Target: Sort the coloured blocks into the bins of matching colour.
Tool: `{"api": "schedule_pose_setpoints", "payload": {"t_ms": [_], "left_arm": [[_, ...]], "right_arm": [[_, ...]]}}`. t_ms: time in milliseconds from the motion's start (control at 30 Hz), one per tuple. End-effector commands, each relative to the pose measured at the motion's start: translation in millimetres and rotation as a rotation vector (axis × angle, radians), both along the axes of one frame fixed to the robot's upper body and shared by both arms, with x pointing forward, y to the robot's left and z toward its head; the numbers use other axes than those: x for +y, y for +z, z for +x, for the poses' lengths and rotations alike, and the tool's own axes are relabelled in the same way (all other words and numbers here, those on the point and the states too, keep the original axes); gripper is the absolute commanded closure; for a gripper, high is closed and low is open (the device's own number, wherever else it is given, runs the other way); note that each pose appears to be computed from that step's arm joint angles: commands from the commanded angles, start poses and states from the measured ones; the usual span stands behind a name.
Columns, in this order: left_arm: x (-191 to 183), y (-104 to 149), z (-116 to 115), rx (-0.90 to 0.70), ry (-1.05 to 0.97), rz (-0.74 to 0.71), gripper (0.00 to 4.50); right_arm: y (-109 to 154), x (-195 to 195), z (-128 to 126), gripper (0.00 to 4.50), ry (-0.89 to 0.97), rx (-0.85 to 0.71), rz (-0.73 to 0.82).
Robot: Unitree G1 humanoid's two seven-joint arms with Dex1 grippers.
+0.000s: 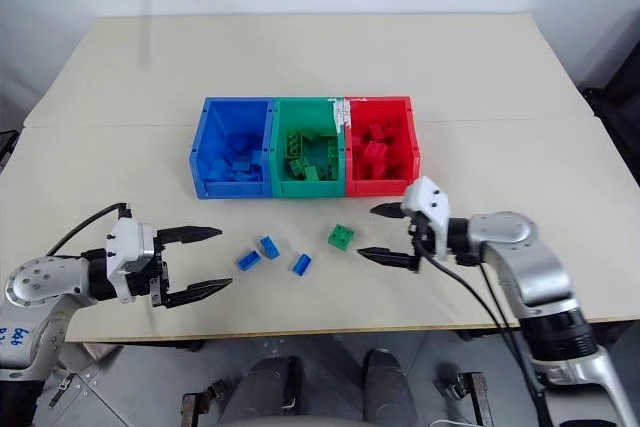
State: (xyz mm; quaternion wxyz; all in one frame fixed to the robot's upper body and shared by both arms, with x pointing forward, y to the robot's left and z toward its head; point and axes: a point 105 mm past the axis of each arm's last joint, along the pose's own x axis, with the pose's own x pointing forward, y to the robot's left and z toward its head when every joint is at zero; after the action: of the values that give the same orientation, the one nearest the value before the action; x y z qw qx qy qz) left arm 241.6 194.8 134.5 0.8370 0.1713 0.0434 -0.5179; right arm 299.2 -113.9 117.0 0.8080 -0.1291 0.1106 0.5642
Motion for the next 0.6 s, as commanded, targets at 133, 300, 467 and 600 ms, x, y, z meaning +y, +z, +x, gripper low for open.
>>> {"api": "schedule_pose_setpoints", "payload": {"t_ms": [133, 300, 467, 600], "left_arm": [[-5, 11, -11, -0.032, -0.013, -0.009, 0.0], [-7, 11, -13, -0.025, -0.017, -0.011, 0.0], [-6, 13, -11, -0.029, -0.009, -0.015, 0.0], [0, 13, -9, -0.032, 0.03, -0.027, 0.0]], "right_arm": [[-14, 21, 11, 0.01, -0.031, -0.087, 0.002], [-21, 32, 15, 1.13, -0.053, -0.088, 0.01], [-8, 34, 7, 2.78, 0.003, -0.087, 0.082], [32, 35, 10, 3.02, 0.052, -0.136, 0.191]]}}
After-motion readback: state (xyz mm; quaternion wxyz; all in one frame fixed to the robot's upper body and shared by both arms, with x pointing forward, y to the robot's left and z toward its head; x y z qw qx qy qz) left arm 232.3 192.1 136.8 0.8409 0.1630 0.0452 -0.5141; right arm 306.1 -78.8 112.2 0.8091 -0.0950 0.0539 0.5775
